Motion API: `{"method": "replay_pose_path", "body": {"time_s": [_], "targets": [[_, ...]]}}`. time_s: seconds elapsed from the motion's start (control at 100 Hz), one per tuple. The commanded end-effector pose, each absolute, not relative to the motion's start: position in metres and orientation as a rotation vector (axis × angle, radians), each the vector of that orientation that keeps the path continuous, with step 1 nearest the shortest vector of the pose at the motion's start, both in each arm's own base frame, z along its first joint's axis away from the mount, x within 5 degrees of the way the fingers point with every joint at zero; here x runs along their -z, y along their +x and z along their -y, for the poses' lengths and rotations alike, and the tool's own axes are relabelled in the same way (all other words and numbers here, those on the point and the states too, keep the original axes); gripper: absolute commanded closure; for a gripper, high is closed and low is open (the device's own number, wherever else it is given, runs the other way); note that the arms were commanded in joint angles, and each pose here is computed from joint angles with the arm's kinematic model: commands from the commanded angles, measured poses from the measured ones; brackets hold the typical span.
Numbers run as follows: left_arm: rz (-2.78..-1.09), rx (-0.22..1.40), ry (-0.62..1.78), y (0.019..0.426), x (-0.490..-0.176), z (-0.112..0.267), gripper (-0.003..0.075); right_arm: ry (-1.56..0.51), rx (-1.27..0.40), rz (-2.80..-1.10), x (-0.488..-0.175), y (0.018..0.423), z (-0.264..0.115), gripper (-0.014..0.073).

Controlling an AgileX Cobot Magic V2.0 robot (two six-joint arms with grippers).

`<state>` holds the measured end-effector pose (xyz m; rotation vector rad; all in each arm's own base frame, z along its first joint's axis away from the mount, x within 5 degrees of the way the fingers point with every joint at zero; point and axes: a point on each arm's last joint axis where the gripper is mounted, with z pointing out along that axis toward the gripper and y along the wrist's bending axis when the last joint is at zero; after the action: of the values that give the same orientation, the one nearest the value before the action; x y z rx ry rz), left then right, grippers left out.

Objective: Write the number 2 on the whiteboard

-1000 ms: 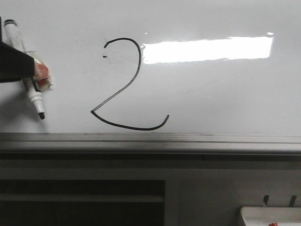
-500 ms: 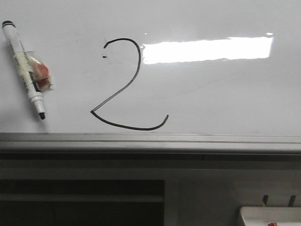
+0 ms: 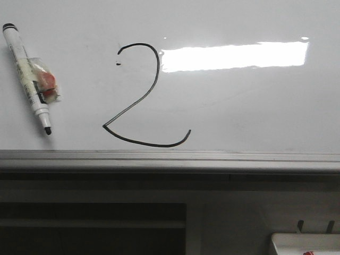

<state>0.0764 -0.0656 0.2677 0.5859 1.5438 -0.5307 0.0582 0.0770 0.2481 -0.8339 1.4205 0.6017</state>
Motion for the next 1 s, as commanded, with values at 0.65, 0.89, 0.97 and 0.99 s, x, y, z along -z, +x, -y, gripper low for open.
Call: {"method": "replay_pose_path", "body": {"time_s": [0.65, 0.89, 0.97, 0.99], "targets": [[-1.455, 0.54, 0.547, 0.077, -0.282, 0.065, 0.0741, -0.77, -0.598, -1.336, -0.261, 0.06, -0.076, 0.0655], [-1.456, 0.356, 0.553, 0.079, -0.258, 0.053, 0.0741, -0.77, -0.598, -1.336, -0.261, 0.06, -0.076, 0.0655], [-1.459, 0.277, 0.473, 0.079, -0.251, 0.042, 0.0741, -0.77, -0.598, -1.336, -0.261, 0.06, -0.076, 0.0655], [-1.457, 0.256, 0.451, 0.079, -0.249, 0.039, 0.0741, -0.77, -0.598, -1.336, -0.261, 0.06, -0.076, 0.0655]]}}
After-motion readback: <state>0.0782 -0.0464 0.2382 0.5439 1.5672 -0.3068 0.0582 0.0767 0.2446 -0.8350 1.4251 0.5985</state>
